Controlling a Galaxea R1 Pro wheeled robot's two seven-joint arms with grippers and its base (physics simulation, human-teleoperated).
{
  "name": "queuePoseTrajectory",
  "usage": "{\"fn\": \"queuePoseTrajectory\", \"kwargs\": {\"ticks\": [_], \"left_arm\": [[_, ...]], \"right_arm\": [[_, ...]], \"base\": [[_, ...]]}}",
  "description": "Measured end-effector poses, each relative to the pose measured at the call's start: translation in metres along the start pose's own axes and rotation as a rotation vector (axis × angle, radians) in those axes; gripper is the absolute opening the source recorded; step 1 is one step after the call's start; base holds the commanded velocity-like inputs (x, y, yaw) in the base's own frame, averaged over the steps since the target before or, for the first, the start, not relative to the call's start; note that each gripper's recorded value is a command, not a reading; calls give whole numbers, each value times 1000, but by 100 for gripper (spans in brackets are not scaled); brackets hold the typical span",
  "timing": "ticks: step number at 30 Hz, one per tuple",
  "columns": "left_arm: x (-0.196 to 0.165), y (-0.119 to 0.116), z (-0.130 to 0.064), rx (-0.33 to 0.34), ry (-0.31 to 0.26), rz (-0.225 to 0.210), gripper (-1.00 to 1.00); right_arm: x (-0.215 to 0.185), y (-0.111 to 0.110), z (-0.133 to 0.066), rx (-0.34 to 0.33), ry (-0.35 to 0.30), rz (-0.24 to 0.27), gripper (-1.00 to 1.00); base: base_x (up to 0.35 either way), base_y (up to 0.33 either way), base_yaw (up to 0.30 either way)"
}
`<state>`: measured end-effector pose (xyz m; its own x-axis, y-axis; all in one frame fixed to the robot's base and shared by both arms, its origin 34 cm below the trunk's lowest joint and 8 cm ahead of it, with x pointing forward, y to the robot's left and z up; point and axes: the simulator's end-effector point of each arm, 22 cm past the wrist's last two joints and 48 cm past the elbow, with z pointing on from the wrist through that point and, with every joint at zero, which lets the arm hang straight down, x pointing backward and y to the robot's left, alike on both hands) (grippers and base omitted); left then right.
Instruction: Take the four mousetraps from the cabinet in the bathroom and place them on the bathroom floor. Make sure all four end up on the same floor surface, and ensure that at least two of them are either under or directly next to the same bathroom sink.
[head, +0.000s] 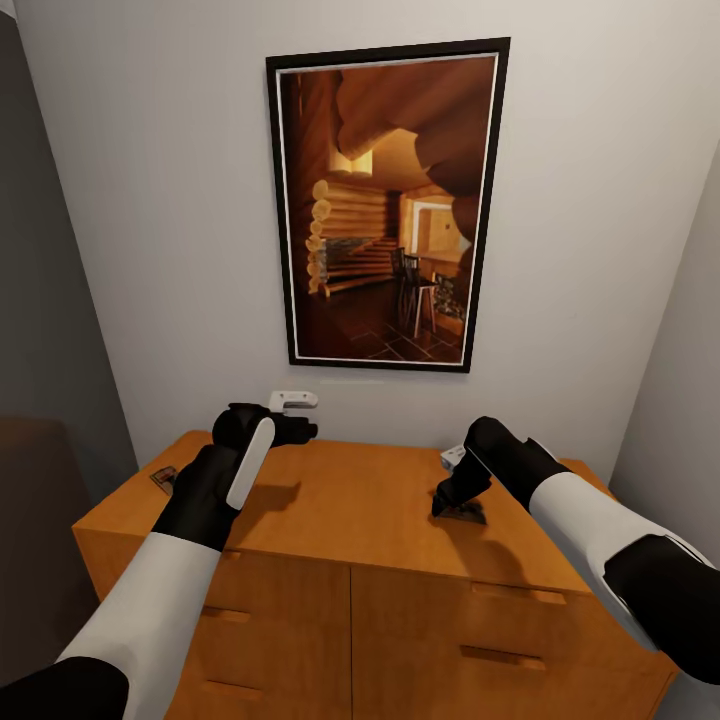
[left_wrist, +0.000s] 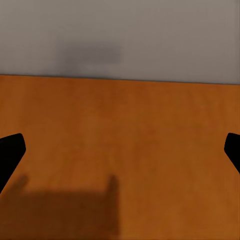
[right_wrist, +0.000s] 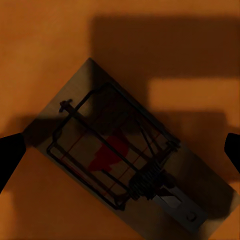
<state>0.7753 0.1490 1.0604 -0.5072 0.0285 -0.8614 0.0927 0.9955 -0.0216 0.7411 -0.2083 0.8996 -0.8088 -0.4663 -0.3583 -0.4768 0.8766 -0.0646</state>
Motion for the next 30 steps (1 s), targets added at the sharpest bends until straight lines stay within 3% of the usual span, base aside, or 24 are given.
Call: {"fn": "queuePoseTrajectory", "kwargs": {"ticks": [9,10,13,30], "left_arm": [[0,0,0,0,-2,0,100],[0,0,0,0,-2,0,100],[-1,0,-1,0,-2,0,100],[-1,-2,-1,3,-4,-1,100]], "right_arm": [[1,0,0,-3,1,5,100],[1,0,1,-5,1,8,-100],[1,7,2,-39,-1,28,-100],[2,-7,1,-8,-13,23,-100]], "base": [[0,0,0],[0,0,0],[0,0,0],[0,0,0]]}}
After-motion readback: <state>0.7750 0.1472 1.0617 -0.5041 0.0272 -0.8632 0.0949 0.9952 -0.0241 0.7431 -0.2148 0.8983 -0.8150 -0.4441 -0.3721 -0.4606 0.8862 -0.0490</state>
